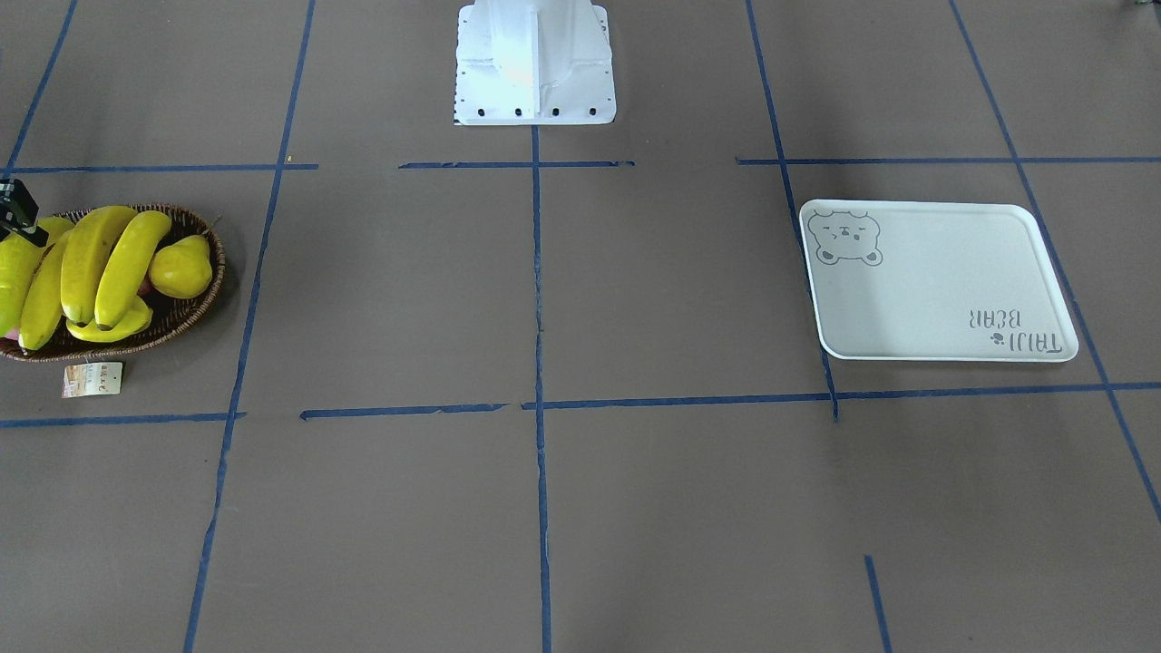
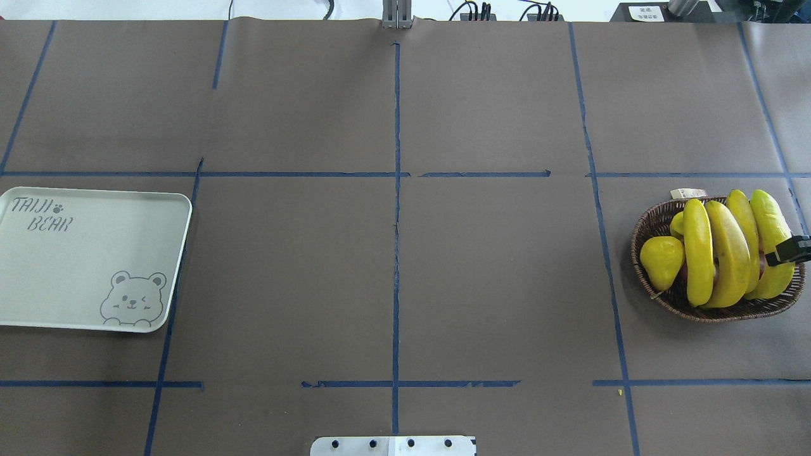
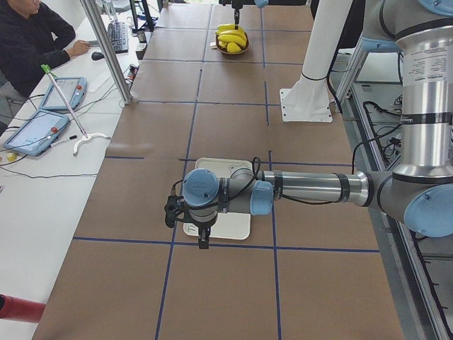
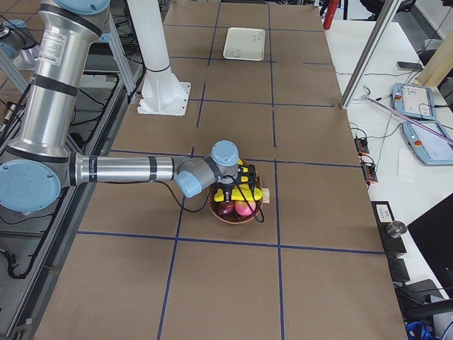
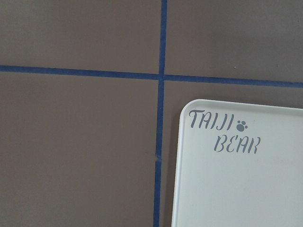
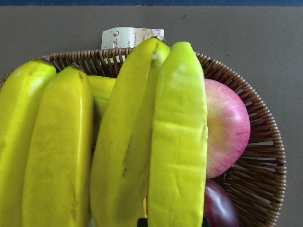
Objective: Transfer all bananas from basket to plate
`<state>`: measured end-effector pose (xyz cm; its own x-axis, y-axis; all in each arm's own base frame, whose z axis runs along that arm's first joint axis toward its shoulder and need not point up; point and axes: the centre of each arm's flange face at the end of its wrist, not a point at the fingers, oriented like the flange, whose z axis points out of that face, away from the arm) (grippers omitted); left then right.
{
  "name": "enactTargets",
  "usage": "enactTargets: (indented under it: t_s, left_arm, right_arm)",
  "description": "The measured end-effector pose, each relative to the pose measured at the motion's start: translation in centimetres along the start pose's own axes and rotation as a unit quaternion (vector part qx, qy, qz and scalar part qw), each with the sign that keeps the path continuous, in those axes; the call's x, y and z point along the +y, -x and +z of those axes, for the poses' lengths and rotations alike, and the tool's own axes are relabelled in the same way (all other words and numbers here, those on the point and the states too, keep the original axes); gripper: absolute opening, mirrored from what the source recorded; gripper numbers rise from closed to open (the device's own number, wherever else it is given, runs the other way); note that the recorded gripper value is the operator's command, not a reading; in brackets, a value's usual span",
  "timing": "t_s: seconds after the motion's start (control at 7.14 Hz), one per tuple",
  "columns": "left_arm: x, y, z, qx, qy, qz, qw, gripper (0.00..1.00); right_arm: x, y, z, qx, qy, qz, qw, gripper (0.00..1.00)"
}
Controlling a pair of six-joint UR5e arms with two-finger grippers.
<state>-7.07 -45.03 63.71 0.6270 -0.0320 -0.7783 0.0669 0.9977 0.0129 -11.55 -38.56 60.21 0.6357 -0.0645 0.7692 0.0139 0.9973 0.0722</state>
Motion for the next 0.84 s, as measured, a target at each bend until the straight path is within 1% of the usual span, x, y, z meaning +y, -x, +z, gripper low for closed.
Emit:
enactTargets:
  t_s: [0.14, 0.28, 0.56, 0.84]
  left_arm:
    - [0.0, 0.0, 0.0, 0.000, 0.000, 0.000, 1.0000, 1.00]
    - [0.0, 0.0, 0.0, 0.000, 0.000, 0.000, 1.0000, 1.00]
    - [-0.2, -0.1, -0.1, 0.001, -0.001, 0.000, 1.0000, 1.00]
    - [-0.2, -0.2, -0.1, 0.002, -0.001, 0.000, 1.0000, 1.00]
  right_arm:
    - [0.0, -0.1, -0.5, -0.003, -0.003, 0.002, 1.0000, 0.00]
    - [-0.2, -0.7, -1.8, -0.011, -0.014, 0.010, 0.9998, 0.00]
    - [-0.7, -2.7, -6.5, -0.035, -0.053, 0.037, 0.9973, 0.00]
    - [-0.6, -5.2, -11.4, -0.063, -0.093, 0.059, 0.9919, 0.00]
